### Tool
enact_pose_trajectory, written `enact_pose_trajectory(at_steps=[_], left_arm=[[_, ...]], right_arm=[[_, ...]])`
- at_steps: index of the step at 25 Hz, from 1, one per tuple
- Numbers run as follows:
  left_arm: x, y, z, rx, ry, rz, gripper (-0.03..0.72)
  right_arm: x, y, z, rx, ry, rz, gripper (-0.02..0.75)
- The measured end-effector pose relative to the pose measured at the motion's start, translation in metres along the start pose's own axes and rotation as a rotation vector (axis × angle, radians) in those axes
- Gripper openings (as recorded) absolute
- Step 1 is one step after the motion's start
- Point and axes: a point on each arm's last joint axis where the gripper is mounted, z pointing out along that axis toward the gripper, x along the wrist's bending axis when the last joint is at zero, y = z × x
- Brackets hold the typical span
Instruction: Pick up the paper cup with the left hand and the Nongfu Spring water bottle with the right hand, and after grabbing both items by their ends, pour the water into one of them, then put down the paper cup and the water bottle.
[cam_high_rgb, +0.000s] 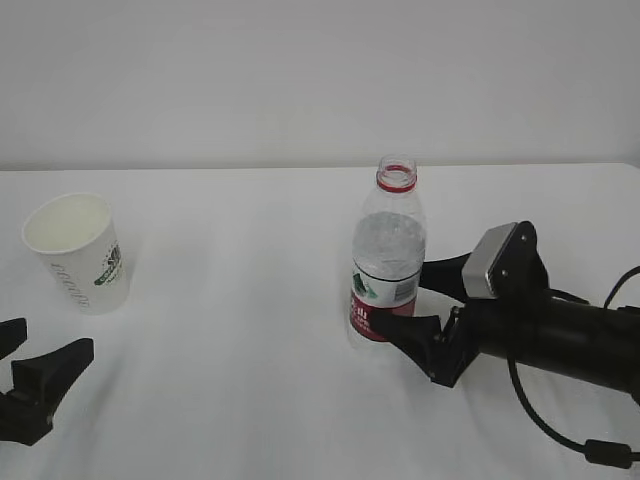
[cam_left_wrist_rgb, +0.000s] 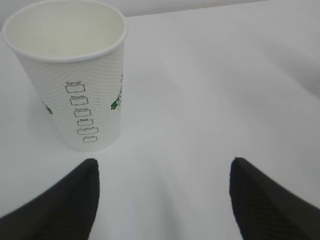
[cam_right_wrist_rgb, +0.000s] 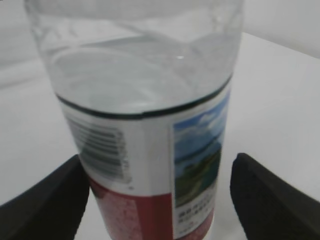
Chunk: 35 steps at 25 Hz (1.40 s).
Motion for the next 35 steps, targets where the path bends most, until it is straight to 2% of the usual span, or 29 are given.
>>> enact_pose_trajectory(at_steps=[14,24,35], left_arm=[[0.001,0.0,0.0,0.0,0.006,-0.003,0.588],[0.001,0.0,0.0,-0.001,0.007,-0.003,0.587],[0.001,0.0,0.0,-0.001,0.007,-0.003,0.58]], right_arm=[[0.008,0.017,0.043,-0.035,0.086,-0.091,0.655],[0.008,0.015,0.043,-0.012,0.081,-0.09,0.555],[0.008,0.015,0.043,-0.018,0.078,-0.076,0.483]])
